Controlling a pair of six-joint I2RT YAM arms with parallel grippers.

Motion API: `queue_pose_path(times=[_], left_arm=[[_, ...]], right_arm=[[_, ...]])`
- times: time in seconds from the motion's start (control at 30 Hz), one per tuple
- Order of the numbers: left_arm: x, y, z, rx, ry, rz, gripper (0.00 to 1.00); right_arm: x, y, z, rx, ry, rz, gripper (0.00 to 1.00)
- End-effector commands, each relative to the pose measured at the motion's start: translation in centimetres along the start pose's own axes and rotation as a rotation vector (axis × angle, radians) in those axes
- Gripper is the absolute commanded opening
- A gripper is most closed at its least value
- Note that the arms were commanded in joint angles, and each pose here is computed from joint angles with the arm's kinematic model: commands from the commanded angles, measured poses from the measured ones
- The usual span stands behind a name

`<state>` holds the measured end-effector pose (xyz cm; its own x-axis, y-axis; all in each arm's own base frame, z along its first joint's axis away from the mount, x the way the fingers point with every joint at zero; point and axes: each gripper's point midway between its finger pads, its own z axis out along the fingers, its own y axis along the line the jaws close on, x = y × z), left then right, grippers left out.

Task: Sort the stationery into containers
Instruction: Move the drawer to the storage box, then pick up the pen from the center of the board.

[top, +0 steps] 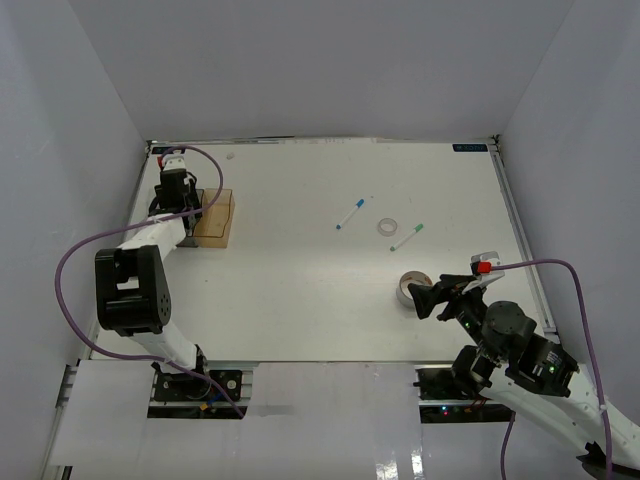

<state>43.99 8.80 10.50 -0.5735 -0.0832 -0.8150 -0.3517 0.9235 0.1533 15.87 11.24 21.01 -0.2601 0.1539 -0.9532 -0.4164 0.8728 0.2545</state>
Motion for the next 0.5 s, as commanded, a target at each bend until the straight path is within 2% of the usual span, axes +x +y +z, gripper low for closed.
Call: queue_pose_path(times=[0.0,0.07,0.17,0.23,0.27,0.47], left_arm=[[-1.8,-0.1,-1.2,0.031,-0.053,-0.038,0.59],[-2.4,-0.5,-1.7,0.064,-0.065,-0.05,0.59],[-4.0,-3.5,-3.5,0.231,-0.101,-0.073,0.62],[-4.8,-6.9,-5.2,0.367,-0.12,-0.056,0.66],[-5.3,-10.0,-6.8,0.436,-0.136,-0.017,0.68],[-4.7,-20.2,-11.4,0.636,-0.13,0.113,0.76]], right_arm=[[-1.1,0.5,0.2,-0.016,-0.036,0.005,0.9],[-1.0,0.6,0.2,-0.018,-0.035,0.006,0.9],[-1.0,0.5,0.3,-0.012,-0.033,0.004,0.9],[-0.9,0.4,0.3,-0.007,-0.029,0.002,0.9],[-0.8,0.5,0.4,-0.01,-0.027,0.001,0.9],[-0.5,0.4,0.6,-0.001,-0.012,-0.008,0.9]])
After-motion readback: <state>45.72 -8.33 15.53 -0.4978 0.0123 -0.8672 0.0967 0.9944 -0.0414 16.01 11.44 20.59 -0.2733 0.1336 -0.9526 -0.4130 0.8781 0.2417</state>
